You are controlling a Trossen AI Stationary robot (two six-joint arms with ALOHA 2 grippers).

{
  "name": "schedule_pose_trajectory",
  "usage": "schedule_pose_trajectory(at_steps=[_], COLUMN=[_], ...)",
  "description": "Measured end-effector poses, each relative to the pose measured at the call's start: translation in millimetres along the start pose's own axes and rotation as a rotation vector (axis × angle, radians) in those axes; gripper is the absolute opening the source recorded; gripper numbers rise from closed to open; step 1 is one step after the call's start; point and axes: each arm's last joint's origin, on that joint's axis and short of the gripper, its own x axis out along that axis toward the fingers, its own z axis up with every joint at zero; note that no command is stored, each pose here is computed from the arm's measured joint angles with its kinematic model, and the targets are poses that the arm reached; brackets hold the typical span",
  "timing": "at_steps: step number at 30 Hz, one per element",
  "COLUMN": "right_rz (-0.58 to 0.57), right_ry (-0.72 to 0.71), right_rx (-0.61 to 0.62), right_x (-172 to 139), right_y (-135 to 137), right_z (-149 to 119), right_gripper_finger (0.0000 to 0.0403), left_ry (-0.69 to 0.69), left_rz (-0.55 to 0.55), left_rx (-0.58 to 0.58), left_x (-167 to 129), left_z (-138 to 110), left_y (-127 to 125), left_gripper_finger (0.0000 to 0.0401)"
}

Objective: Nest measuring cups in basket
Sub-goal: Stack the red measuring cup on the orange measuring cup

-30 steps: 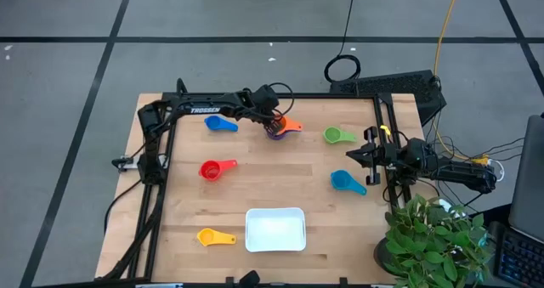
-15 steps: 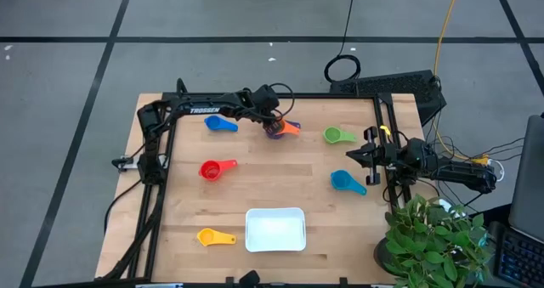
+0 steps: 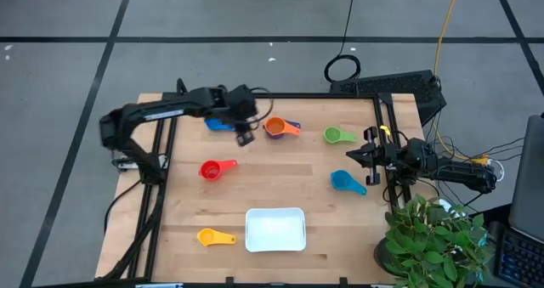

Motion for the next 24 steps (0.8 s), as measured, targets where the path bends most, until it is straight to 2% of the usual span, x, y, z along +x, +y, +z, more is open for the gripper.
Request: schedule_pose_trajectory(at_steps=[4, 11, 16, 20, 24], right_rz=[0.000, 0.000, 0.000, 0.000, 0.000], right_ry=[0.000, 0.000, 0.000, 0.000, 0.000], right_rx=[0.000, 0.000, 0.000, 0.000, 0.000], right_x=[0.0, 0.0, 0.0, 0.0, 0.0], right_y=[0.0, 0.0, 0.0, 0.0, 0.0], right_z=[0.1, 0.1, 0.1, 0.1, 0.0], right_gripper_finger=[0.0000, 0.0000, 0.0000, 0.0000, 0.0000], left_ry=[0.046, 0.136, 0.246, 0.330, 0.346], left_rz=[-0.013, -0.007, -0.020, -0.025, -0.016], left_rx=[-0.002, -0.145, -0.239, -0.249, -0.262], left_x=[-7.9, 4.0, 19.7, 33.6, 41.8], left_z=[-43.8, -113.7, -145.9, -166.9, -176.6], left_y=[-10.4, -10.4, -13.2, -16.7, -16.8], left_gripper_finger=[0.0133, 0.0129, 0.0129, 0.0129, 0.0129])
